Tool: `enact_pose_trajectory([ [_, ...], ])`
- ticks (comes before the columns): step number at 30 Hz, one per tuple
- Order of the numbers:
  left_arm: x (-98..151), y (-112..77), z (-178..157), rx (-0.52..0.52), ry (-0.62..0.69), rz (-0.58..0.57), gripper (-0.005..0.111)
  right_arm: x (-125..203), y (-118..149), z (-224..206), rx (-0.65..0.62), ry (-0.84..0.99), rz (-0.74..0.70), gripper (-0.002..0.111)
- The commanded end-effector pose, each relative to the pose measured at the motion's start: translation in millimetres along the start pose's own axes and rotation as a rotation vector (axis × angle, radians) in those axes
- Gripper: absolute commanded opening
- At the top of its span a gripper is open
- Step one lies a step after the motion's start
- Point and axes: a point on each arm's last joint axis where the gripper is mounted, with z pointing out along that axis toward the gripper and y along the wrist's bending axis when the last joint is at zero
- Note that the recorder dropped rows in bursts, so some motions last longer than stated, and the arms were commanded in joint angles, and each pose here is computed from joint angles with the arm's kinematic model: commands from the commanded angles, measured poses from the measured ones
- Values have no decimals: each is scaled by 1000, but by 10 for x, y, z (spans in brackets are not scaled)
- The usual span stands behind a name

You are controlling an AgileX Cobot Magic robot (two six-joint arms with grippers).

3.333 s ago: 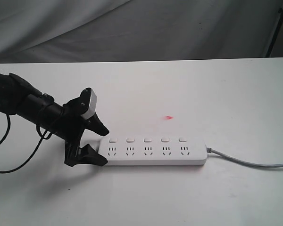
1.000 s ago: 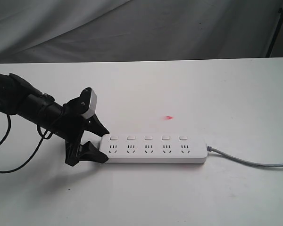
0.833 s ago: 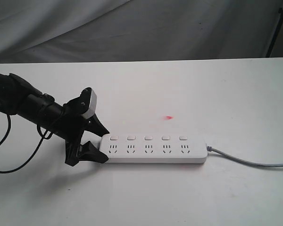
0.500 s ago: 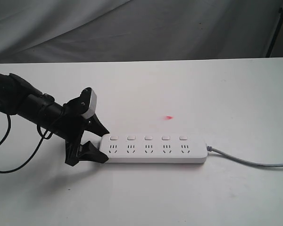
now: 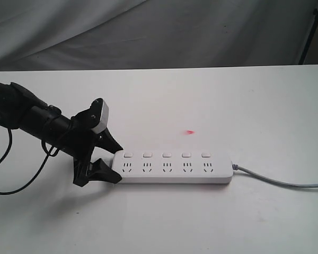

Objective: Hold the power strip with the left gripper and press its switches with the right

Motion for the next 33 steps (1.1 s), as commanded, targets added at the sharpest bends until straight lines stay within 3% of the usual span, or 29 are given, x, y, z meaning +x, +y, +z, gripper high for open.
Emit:
enact_pose_trajectory([
  [1, 0, 36, 23, -26, 5, -4, 0, -83, 46, 396, 19, 132, -38, 0],
  [4, 0, 36, 23, -26, 5, -4, 0, -99, 96, 701, 23, 282, -75, 0],
  [10, 0, 36, 23, -26, 5, -4, 0, -195, 341, 1316, -84, 402, -209, 0],
  [16, 0, 36, 23, -26, 5, -4, 0, -97, 537, 1854, -182, 636, -369, 0],
  [25, 0, 36, 23, -26, 5, -4, 0, 245, 790, 2349, -547, 823, -557, 0],
  [33, 0, 36, 23, -26, 5, -4, 0, 619, 837, 2459, -877, 895, -802, 0],
])
